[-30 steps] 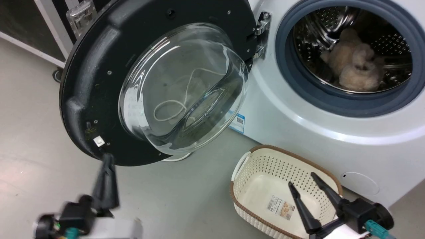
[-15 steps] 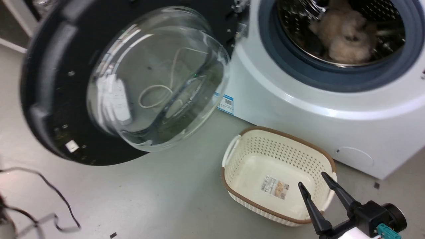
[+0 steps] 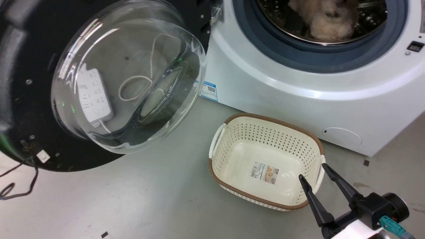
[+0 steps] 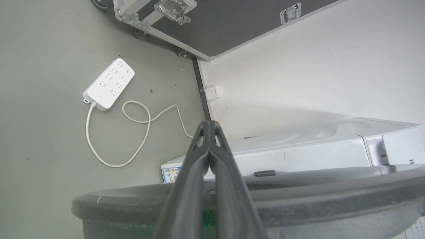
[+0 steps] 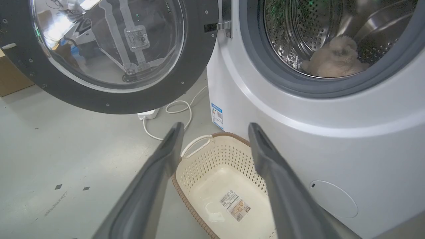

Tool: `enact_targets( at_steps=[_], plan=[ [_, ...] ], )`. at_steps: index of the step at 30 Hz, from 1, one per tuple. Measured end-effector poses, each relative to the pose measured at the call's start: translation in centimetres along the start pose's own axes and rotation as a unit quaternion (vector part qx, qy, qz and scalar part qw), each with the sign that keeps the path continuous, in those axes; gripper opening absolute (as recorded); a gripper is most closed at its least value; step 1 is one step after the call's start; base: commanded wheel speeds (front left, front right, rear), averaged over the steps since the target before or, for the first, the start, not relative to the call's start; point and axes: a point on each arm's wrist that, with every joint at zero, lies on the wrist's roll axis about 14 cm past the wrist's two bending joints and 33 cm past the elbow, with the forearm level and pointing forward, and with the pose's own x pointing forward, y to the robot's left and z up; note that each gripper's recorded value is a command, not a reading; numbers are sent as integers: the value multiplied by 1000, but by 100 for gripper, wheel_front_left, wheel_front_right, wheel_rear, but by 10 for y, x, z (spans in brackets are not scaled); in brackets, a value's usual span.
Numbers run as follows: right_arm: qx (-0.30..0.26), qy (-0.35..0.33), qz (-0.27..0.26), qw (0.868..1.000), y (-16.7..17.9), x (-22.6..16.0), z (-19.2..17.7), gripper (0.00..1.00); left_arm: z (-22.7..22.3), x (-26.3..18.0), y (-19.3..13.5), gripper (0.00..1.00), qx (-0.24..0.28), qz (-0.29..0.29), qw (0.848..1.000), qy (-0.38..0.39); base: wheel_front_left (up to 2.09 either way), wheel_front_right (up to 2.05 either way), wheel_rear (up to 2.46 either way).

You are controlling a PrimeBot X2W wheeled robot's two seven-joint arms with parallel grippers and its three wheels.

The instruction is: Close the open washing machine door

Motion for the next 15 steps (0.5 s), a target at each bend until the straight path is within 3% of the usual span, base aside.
enact_targets(
  at_steps=[8, 9, 15],
  plan=[
    [0, -3, -7, 1000, -3, -3, 4, 100, -23, -12, -5, 0, -14, -43, 995, 93, 0, 0, 0],
    [-3, -24, -26, 999, -5, -6, 21, 100, -48, -38, -6, 0, -36, -79, 985, 146, 0, 0, 0],
    [-1, -51, -48, 998, -2, -12, 40, 100, -96, -74, -1, 0, -46, -104, 970, 216, 0, 0, 0]
  ],
)
